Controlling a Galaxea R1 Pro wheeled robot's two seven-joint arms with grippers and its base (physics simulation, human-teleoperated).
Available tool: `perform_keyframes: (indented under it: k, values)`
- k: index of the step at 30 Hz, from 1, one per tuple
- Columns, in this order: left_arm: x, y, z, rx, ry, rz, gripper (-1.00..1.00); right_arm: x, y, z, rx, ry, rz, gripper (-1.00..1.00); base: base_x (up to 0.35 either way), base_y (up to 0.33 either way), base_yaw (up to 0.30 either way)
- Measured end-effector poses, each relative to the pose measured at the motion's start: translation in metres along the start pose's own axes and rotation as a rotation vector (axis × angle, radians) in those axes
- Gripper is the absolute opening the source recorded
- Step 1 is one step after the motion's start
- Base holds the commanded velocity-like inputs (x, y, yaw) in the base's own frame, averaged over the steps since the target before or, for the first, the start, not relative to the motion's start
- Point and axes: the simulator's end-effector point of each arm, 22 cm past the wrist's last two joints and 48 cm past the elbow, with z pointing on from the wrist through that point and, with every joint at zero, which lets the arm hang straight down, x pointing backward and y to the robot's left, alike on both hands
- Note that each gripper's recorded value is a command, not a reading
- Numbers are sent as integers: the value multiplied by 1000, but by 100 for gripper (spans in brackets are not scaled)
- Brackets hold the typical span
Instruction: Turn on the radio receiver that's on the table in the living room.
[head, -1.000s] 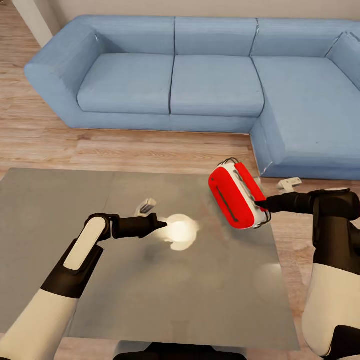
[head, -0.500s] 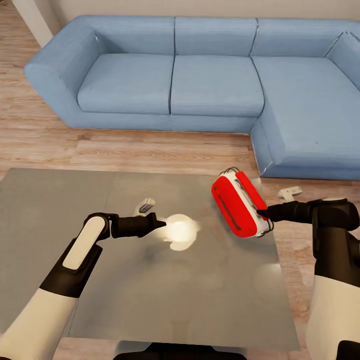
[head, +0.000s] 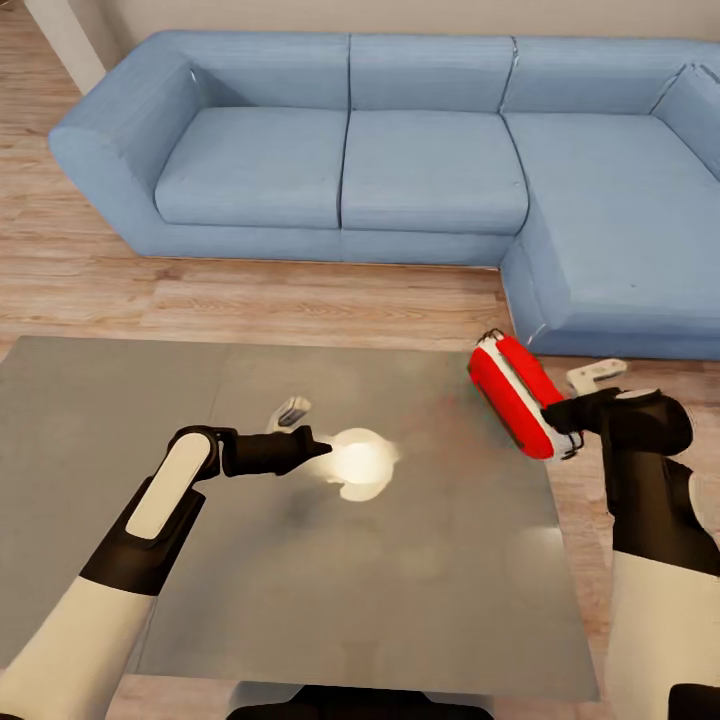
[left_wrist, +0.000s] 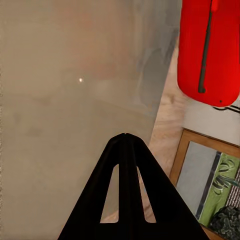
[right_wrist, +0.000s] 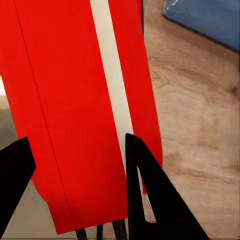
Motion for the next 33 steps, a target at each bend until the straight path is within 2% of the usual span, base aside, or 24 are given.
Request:
perform_keyframes:
  k: [1, 2, 3, 5, 6, 9, 12, 15, 26, 30, 33]
  values:
    - [0, 0, 0, 0, 0, 0, -100, -10, 15, -1, -39, -31, 11, -100, 0, 0, 0]
    - [0, 0, 0, 0, 0, 0, -100, -15, 32, -2, -101, -44, 51, -100, 0, 0, 0]
    - [0, 0, 0, 0, 0, 0, -100, -18, 37, -2, -93, -46, 42, -100, 0, 0, 0]
    - [0, 1, 0, -1, 0, 0, -100, -22, 15, -2, 52, -50, -25, -100, 0, 0, 0]
    - [0, 1, 0, -1, 0, 0, -100, -25, 15, -3, 80, -53, -34, -100, 0, 0, 0]
    - [0, 1, 0, -1, 0, 0, -100, -32, 43, -4, 14, -70, 15, -100, 0, 0, 0]
    - [-1, 1, -1, -2, -1, 0, -100, -33, 38, -5, 55, -69, -8, -100, 0, 0, 0]
    - [-1, 2, -1, -2, -1, 0, -100, -35, 46, -5, 28, -73, 9, -100, 0, 0, 0]
    - [-1, 2, -1, -3, -1, 0, -100, -39, 57, -6, 16, -79, 8, -100, 0, 0, 0]
    - [-1, 2, -1, -3, -1, 0, -100, -45, 70, -8, -6, -90, -14, -100, 0, 0, 0]
    - [-1, 2, -1, -2, -1, 0, -100, -48, 72, -9, 5, -94, -37, -100, 0, 0, 0]
